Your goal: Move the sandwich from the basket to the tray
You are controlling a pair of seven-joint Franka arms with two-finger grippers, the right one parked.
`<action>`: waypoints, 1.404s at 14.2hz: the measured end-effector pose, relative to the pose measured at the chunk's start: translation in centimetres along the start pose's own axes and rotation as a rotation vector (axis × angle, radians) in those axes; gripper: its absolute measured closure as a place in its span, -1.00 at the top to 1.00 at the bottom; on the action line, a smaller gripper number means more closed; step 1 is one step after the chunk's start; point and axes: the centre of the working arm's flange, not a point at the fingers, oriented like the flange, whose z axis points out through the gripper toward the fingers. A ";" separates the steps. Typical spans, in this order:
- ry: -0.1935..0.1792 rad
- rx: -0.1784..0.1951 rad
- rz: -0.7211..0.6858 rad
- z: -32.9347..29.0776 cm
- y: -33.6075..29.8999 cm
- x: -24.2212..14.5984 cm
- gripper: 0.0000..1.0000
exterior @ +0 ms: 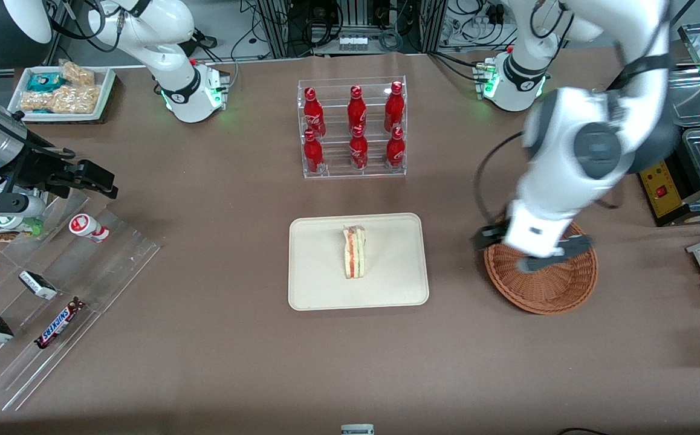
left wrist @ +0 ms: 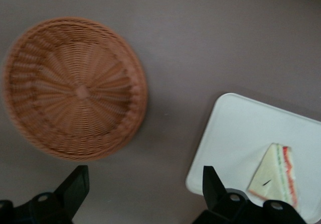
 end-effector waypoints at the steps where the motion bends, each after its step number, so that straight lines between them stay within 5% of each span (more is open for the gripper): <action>1: -0.026 -0.005 0.015 -1.4 -2.6 0.4 1.00; 4: -0.073 -0.029 0.031 -4.7 -7.1 0.0 1.00; 8: -0.078 -0.062 0.036 -8.0 -9.2 -1.3 1.00; 16: -0.073 -0.055 0.013 -8.7 -11.9 -0.7 1.00; 20: -0.063 -0.009 0.028 -9.0 -12.2 -1.1 1.00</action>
